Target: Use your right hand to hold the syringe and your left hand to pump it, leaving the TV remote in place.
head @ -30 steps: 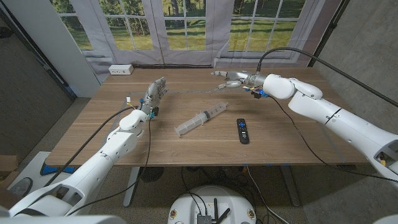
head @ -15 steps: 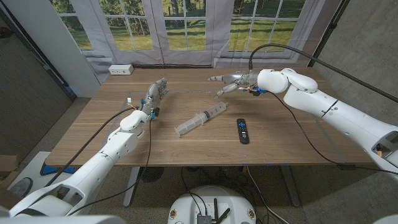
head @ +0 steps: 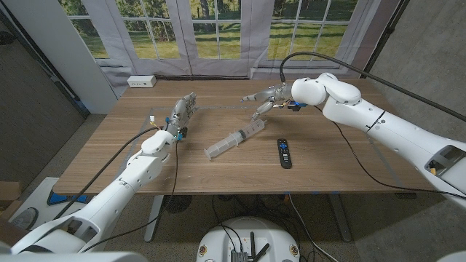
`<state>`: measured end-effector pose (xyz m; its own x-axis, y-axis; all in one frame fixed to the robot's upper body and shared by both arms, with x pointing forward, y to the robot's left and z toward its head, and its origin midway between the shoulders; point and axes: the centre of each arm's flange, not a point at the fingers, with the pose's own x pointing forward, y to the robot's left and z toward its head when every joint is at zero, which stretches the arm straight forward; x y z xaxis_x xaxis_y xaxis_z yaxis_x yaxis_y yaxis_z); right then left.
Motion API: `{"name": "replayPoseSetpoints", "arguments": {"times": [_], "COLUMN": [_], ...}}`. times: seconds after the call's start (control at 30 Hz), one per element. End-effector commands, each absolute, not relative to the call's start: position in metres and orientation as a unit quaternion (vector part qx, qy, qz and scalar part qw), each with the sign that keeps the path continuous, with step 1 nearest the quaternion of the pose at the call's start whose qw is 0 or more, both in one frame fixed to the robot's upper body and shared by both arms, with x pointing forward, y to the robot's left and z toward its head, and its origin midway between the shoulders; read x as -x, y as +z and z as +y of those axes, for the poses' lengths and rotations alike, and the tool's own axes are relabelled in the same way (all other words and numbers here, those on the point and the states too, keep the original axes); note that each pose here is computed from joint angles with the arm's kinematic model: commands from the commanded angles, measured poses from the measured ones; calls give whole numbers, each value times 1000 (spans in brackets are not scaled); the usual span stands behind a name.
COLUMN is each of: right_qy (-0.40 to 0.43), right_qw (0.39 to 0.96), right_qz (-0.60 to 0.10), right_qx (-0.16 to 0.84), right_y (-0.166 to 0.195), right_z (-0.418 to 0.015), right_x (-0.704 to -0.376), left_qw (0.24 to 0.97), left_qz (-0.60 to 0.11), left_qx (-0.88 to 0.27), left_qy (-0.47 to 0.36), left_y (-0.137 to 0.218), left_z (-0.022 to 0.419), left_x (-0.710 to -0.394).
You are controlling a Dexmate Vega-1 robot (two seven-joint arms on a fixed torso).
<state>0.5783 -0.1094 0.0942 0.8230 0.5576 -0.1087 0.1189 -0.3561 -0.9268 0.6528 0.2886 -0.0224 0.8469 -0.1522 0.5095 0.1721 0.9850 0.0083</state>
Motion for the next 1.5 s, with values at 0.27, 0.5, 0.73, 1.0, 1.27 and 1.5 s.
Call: {"name": "replayPoseSetpoints", "arguments": {"times": [0.27, 0.5, 0.73, 1.0, 1.27, 1.5], "right_qy": [210, 198, 208, 225, 234, 233], "right_qw": [425, 377, 362, 358, 348, 347], "right_qz": [-203, -190, -188, -185, -184, -195], "right_qx": [857, 885, 889, 887, 889, 887], "right_y": [75, 64, 56, 50, 47, 46], "right_z": [-91, -90, -84, -80, -75, -75], "right_x": [-589, -597, -604, -614, -620, -621], "left_qw": [963, 963, 963, 964, 965, 965], "left_qz": [-257, -257, -256, -252, -248, -245], "left_qx": [25, 27, 28, 30, 32, 35], "left_qy": [-81, -82, -84, -83, -85, -89], "left_y": [-26, -27, -28, -31, -33, -35], "left_z": [284, 280, 276, 275, 273, 271], "left_x": [-652, -651, -650, -649, -652, -655]}}
